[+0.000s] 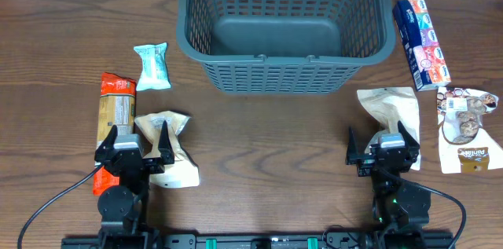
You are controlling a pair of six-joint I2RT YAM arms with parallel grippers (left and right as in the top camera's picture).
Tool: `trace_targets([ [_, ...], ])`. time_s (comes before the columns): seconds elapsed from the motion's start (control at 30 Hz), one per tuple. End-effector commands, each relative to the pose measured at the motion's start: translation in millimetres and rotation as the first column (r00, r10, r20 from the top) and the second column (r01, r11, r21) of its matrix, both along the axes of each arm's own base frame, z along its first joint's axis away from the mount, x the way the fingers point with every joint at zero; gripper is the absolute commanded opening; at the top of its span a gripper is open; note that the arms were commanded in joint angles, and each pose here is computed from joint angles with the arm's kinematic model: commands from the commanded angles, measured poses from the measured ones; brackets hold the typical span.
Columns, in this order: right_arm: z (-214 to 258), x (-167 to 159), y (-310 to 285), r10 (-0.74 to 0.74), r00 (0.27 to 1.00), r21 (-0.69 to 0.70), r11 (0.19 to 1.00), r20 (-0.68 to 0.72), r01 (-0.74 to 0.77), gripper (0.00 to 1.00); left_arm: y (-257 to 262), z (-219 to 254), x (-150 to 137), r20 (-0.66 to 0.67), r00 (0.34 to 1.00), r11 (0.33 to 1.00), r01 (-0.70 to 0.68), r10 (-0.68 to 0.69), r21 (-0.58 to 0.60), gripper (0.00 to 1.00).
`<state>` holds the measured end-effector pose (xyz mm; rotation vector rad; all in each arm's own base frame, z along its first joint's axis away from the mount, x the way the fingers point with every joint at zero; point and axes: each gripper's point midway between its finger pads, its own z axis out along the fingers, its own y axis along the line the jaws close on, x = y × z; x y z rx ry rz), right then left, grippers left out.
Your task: Pack container
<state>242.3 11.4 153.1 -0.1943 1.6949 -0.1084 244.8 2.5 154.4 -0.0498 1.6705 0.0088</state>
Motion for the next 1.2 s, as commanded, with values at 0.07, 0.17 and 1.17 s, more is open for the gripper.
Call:
trace_targets([
  [0.07, 0.3, -0.3, 1.4, 0.007, 1.0, 0.038, 0.999, -0.002, -0.006, 0.99, 0.5, -14.7, -0.9, -0.044, 0.999, 1.0, -0.002, 0.003, 0.02, 0.99],
  [0.17, 7.0, 0.1, 1.4, -0.012, 1.0, 0.181, 0.983, 0.012, 0.01, 0.99, 0.3, -14.7, -0.9, -0.044, 0.999, 1.0, -0.001, 0.002, 0.019, 0.99],
  [1.17, 106.6, -86.1, -15.5, -0.113, 0.974, 0.363, 0.914, -0.197, 0.179, 0.99, 0.4, -16.8, -1.3, -0.053, 0.999, 1.0, -0.003, 0.003, 0.009, 0.99],
])
